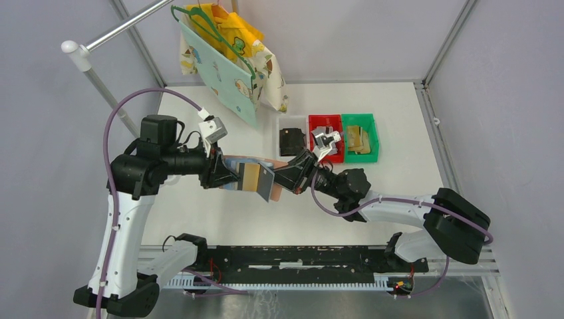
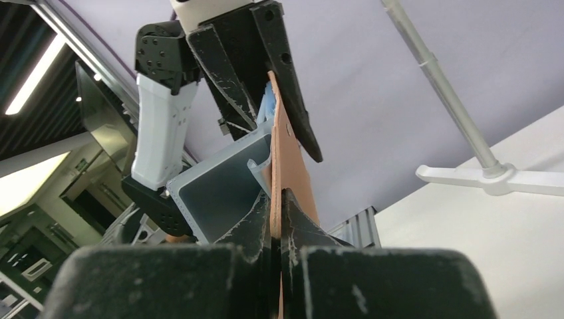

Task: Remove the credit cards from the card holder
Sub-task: Remove the storage box from the card holder.

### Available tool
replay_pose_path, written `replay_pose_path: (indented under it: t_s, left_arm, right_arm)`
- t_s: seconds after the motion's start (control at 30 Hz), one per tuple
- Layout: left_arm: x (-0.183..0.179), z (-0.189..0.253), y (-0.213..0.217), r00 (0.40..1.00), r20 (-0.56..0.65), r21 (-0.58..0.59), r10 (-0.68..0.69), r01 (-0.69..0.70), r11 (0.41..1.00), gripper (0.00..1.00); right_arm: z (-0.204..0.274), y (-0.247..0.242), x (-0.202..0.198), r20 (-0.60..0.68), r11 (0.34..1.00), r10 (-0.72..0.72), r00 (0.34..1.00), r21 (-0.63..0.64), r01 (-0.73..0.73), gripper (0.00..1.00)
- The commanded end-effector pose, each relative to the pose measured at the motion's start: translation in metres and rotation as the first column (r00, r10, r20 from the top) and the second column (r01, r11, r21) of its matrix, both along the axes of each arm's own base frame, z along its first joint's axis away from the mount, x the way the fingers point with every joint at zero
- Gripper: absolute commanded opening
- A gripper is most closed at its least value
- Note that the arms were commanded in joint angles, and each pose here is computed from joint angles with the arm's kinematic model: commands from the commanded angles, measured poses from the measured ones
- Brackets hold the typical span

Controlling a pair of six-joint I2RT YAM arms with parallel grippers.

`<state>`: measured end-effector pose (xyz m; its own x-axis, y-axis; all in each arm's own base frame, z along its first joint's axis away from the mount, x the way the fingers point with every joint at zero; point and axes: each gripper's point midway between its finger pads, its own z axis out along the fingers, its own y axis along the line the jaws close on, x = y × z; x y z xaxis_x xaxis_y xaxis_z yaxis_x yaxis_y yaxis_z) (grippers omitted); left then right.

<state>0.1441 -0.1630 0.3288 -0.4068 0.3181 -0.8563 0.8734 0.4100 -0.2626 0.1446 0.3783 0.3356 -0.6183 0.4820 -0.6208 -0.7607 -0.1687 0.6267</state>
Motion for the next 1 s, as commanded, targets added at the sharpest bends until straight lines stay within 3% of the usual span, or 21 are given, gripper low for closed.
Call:
replay_pose_path:
  t_s: [0.0,0.17,0.27,0.37,0.47,0.57,0.7,0.8,0.97]
  left_arm:
    - [-0.002,0.010,-0.005,0.999,0.023,-0.038,-0.028,0.029,0.999,0.38]
    - [-0.026,0.017,-0.014,0.989,0.000,-0.108,-0.151,0.150,0.983,0.50]
    - [-0.032,0.019,-0.016,0.983,-0.011,-0.134,-0.181,0.178,0.975,0.51]
    - [-0.031,0.022,-0.017,0.983,-0.010,-0.139,-0.186,0.183,0.973,0.46]
    - [-0.031,0.026,-0.018,0.982,-0.011,-0.143,-0.187,0.184,0.973,0.34]
    - [-0.028,0.029,-0.017,0.984,-0.008,-0.132,-0.175,0.173,0.976,0.23]
    - [-0.027,0.029,-0.015,0.987,-0.014,-0.114,-0.162,0.160,0.981,0.12]
    - [-0.025,0.028,-0.013,0.990,-0.017,-0.098,-0.143,0.141,0.985,0.08]
    - [-0.012,0.024,-0.010,0.996,-0.025,-0.070,-0.082,0.080,0.994,0.04]
  right_arm:
    - [0.046,-0.021,-0.026,0.085,0.981,0.067,0.994,0.177,-0.081,0.00]
    - [0.049,-0.021,-0.028,0.090,0.978,0.078,0.993,0.187,-0.094,0.00]
    - [0.050,-0.022,-0.028,0.091,0.977,0.078,0.993,0.189,-0.094,0.00]
    - [0.051,-0.024,-0.029,0.092,0.975,0.083,0.992,0.197,-0.100,0.00]
    - [0.049,-0.024,-0.029,0.094,0.977,0.080,0.992,0.189,-0.096,0.01]
    - [0.044,-0.026,-0.025,0.091,0.983,0.066,0.994,0.167,-0.081,0.19]
    - [0.035,-0.038,-0.011,0.084,0.993,0.027,0.996,0.113,-0.037,0.52]
    - [0.020,-0.053,0.014,0.065,0.998,-0.067,0.996,0.019,0.066,0.61]
    - [0.018,-0.078,0.053,0.166,0.924,-0.313,0.935,-0.176,0.341,0.62]
